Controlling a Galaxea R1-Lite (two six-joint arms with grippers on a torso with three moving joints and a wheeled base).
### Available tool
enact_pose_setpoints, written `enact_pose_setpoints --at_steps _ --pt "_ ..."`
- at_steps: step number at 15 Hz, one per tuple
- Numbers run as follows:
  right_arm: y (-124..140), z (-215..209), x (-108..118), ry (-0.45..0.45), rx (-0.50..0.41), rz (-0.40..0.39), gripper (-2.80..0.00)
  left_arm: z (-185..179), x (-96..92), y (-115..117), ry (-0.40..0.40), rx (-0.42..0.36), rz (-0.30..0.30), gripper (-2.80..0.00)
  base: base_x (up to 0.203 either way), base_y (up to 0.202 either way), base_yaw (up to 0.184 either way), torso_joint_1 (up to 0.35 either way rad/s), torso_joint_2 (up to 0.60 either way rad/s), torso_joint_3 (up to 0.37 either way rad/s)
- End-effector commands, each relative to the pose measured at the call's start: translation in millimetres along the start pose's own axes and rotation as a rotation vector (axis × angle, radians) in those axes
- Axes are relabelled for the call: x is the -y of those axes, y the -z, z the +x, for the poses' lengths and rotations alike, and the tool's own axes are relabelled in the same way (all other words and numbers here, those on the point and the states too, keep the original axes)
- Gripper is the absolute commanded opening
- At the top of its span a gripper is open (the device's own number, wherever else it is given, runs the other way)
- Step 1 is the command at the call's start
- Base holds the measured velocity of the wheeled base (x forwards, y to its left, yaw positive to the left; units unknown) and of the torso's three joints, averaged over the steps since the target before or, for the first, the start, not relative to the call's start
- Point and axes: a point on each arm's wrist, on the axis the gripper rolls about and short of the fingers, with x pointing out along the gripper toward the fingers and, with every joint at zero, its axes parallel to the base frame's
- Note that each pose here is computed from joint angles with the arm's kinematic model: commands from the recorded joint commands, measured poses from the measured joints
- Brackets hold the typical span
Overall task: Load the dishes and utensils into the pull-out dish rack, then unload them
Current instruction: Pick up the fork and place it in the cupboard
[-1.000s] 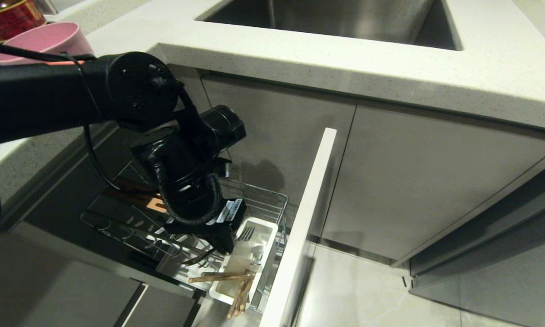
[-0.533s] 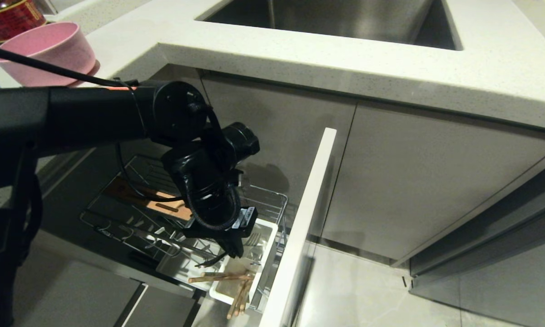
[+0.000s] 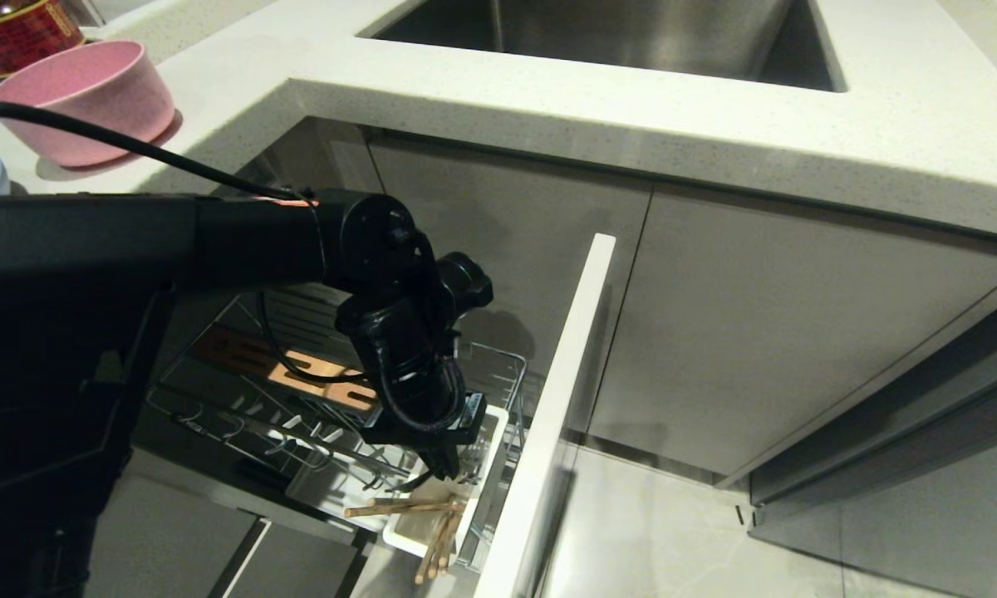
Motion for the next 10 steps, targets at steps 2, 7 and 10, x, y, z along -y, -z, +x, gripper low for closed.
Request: enact_pose_setpoints --at_steps 2,7,10 --pt "7.3 1.5 0.2 0.000 -0.024 0.000 -2.80 5.5 -1.8 -2.3 -0.009 -0.020 -0.009 -2.80 0.000 0.000 0.000 0.000 0.00 0.000" --pt "7.3 1.5 0.2 0.000 -0.025 0.000 -2.80 3.2 -1.4 -2.7 -0.006 -0.003 -0.009 0.00 0.000 0.000 0.000 0.000 0.00 0.000" --pt "7.3 1.5 0.2 0.000 -0.024 0.000 -2.80 -0.8 -1.1 -0.9 -0.002 0.007 -0.006 0.00 0.000 0.000 0.000 0.000 0.00 0.000"
